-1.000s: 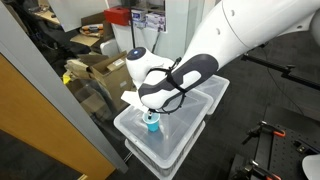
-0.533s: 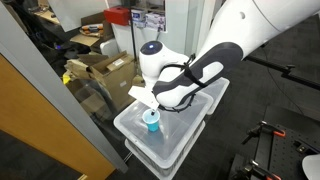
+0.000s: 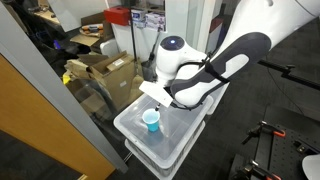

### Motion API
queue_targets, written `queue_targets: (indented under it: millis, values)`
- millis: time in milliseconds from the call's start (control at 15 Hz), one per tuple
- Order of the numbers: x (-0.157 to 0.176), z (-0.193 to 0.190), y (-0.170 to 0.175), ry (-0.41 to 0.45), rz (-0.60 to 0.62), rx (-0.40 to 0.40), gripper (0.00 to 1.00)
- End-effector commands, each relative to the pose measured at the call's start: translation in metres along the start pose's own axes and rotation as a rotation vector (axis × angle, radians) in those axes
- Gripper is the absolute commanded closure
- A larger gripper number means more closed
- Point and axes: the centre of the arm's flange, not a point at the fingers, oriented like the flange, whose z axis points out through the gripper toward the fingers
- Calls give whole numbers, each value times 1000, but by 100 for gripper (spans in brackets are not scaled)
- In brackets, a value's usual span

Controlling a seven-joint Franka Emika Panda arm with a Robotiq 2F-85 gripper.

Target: Take the marker out of the light blue cup

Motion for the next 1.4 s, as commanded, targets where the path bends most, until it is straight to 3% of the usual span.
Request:
queue_targets:
  millis: [0,600,1333]
  values:
    - [10,-20,24,8,21,53,95]
    - [47,-5,41,3,58,145,95]
    - [83,18,76,-73,82,316,95]
